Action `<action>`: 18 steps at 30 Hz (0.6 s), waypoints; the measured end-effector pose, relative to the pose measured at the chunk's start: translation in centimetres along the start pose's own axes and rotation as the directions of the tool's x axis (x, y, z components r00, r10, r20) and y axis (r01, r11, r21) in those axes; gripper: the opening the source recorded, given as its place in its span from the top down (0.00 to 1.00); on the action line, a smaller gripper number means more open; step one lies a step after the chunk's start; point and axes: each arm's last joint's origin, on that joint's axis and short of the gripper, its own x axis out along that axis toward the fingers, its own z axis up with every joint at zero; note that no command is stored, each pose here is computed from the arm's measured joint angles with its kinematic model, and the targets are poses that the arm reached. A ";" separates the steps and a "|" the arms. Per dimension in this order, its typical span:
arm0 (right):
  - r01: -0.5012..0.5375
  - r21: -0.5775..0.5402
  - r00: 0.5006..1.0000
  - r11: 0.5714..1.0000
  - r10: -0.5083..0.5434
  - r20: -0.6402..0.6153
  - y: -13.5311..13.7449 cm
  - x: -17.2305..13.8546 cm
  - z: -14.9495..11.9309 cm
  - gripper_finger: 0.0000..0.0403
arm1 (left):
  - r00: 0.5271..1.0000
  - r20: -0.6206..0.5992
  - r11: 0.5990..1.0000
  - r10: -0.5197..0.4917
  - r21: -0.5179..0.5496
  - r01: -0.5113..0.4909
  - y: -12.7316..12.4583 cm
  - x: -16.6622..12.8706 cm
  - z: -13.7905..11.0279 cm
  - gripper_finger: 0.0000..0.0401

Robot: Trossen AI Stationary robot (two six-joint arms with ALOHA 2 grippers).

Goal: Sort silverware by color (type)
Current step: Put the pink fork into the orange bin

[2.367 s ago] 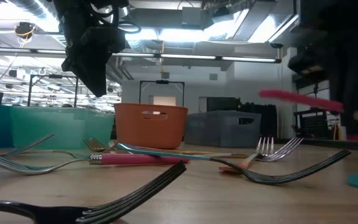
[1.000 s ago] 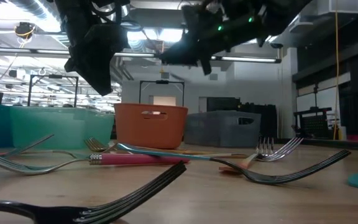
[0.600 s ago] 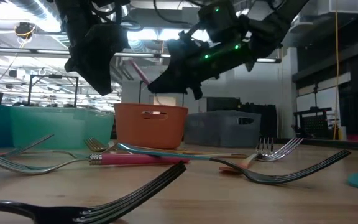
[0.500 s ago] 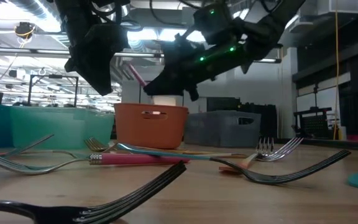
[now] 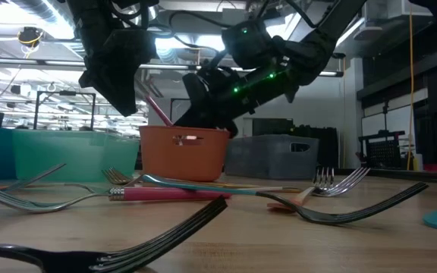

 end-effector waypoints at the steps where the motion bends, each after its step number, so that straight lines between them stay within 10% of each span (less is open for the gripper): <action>1: 0.004 0.000 1.000 1.000 -0.004 -0.002 0.0 0.0 0.0 0.98 | 1.000 0.000 1.000 0.000 0.000 0.000 0.0 0.0 0.0 0.80; 18: 0.055 0.044 0.998 0.998 -0.054 -0.031 -0.2 0.0 -0.4 0.98 | 1.000 0.000 1.000 0.000 0.001 0.000 0.0 0.0 0.0 0.80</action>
